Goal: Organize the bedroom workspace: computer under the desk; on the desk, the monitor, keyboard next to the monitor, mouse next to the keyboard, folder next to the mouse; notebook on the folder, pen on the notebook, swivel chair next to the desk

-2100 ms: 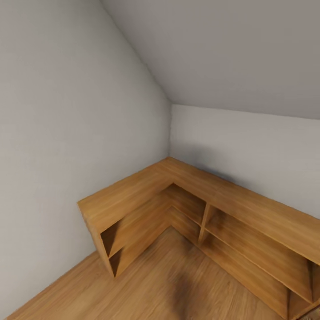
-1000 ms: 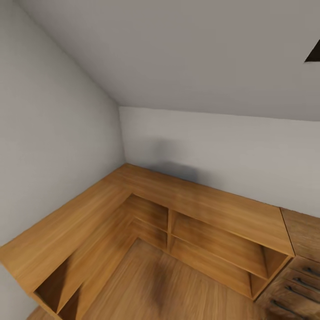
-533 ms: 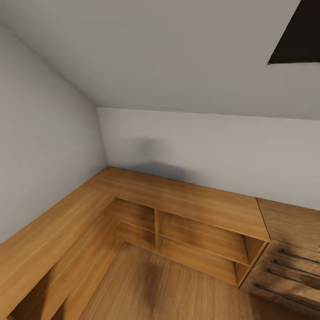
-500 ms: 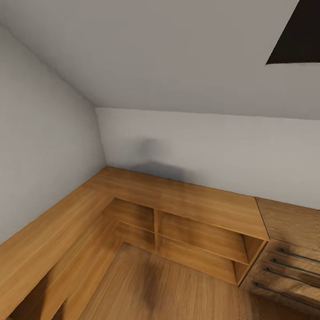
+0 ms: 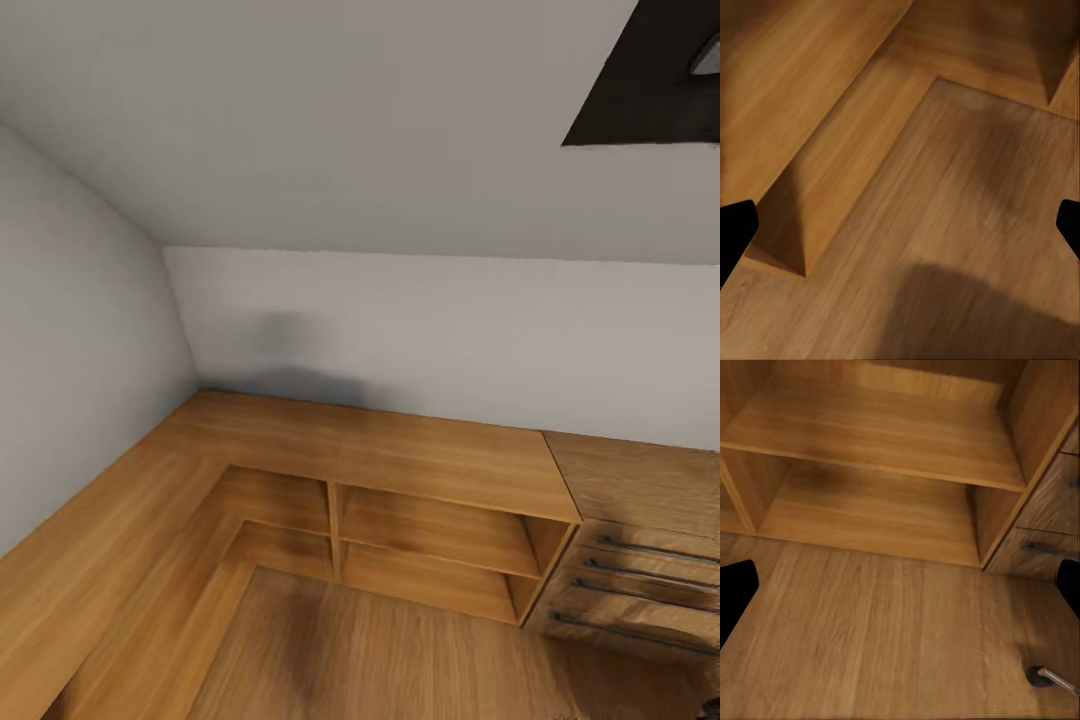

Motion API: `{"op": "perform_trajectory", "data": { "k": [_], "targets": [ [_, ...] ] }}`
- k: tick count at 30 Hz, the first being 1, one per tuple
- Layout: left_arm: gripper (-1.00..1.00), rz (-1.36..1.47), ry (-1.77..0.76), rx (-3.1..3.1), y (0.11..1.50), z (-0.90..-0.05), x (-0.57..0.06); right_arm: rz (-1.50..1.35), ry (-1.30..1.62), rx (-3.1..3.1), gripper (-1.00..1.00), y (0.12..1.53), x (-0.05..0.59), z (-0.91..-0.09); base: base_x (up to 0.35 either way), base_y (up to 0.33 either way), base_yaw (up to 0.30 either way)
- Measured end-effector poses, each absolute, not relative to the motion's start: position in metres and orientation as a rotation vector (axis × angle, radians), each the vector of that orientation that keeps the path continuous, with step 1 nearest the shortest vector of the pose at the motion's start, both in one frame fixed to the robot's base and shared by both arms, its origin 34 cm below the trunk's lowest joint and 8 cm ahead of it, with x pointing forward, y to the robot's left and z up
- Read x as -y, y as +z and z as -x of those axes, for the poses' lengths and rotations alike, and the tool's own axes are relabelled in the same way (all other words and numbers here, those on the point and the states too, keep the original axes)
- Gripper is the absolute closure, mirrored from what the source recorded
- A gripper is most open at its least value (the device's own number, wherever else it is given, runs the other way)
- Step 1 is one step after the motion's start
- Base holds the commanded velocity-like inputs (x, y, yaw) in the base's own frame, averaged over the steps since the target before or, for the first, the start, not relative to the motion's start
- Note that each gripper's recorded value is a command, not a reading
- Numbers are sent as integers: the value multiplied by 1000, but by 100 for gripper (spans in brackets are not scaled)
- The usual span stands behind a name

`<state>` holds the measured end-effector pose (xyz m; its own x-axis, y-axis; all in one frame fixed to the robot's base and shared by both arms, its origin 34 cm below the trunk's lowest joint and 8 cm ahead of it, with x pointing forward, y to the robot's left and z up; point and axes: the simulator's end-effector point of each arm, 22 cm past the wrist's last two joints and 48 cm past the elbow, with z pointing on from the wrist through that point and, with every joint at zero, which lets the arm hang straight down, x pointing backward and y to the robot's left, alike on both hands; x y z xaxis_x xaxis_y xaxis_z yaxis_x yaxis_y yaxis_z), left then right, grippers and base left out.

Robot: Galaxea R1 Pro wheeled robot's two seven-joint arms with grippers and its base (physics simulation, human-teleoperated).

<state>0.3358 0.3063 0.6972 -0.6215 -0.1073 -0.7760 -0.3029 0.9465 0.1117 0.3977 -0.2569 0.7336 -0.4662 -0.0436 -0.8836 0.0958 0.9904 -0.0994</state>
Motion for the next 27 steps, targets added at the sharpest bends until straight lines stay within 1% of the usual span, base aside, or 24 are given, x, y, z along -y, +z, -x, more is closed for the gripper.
{"op": "perform_trajectory", "data": {
  "k": [12,15,24,27],
  "targets": [
    [-100,288,293,-2239,697,-336,-307,-35,-162,-2050,-100,733,257,-398,12,19,-280],
    [-100,289,293,-2239,697,-336,-307,-35,-162,-2050,-100,733,257,-398,1,174,-272],
    [-100,289,294,-2238,697,-336,-307,-35,-162,-2050,-100,733,257,-398,0,266,-271],
    [-100,289,294,-2239,697,-336,-307,-34,-161,-2050,-100,733,257,-398,0,102,-271]
  ]
}}
